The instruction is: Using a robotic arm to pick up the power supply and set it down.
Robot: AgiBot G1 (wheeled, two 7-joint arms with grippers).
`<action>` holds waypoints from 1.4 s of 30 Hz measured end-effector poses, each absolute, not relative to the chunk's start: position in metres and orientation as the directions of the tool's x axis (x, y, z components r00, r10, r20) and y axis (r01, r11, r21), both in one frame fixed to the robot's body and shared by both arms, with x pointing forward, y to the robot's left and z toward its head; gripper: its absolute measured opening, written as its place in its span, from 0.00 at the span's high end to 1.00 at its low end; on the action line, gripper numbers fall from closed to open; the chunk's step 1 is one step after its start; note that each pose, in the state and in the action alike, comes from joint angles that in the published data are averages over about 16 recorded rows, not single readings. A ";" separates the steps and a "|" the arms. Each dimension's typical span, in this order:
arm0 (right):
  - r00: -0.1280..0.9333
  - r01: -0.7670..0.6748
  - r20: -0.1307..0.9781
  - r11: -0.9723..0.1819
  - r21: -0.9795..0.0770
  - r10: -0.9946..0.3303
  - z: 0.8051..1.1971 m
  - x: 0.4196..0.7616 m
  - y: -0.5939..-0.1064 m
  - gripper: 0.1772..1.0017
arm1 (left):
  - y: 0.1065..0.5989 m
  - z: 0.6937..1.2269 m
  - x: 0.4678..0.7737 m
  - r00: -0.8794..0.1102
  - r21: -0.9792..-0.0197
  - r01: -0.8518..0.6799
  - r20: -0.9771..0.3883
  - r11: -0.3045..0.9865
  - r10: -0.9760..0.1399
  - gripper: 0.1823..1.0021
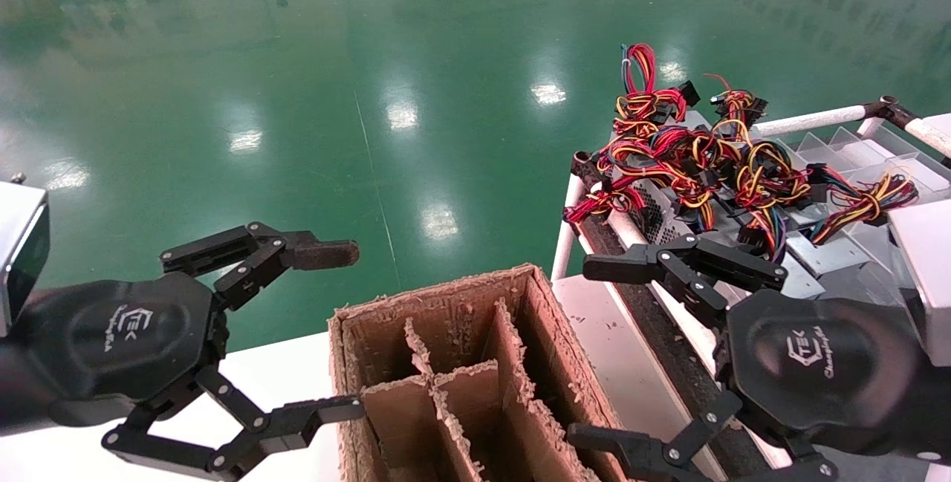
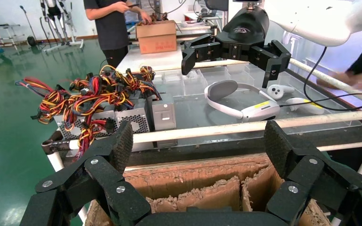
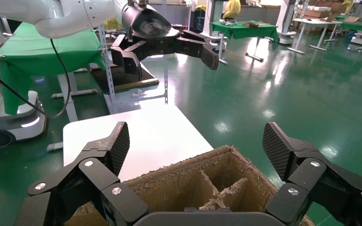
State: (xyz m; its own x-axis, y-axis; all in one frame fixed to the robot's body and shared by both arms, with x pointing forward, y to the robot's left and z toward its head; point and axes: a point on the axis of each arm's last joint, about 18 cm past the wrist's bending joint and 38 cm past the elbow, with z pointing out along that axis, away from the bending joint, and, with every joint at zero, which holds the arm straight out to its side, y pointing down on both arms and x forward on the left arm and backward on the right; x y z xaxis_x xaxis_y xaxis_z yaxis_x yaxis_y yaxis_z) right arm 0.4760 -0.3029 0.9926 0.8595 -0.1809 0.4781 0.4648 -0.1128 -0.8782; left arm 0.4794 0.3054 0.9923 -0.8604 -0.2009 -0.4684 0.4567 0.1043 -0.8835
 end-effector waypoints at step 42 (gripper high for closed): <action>0.859 0.465 0.478 -0.113 -0.878 -0.181 0.993 0.476 -0.303 0.00 | 0.305 0.992 0.479 -0.860 -0.884 0.457 -0.468 0.104 -0.201 0.00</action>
State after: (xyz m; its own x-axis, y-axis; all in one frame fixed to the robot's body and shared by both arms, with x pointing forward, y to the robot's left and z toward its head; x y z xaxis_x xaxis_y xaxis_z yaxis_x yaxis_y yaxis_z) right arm 0.4760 -0.3029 0.9926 0.8595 -0.1809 0.4781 0.4648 -0.1128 -0.8782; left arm 0.4794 0.3054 0.9923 -0.8604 -0.2009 -0.4684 0.4567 0.1043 -0.8835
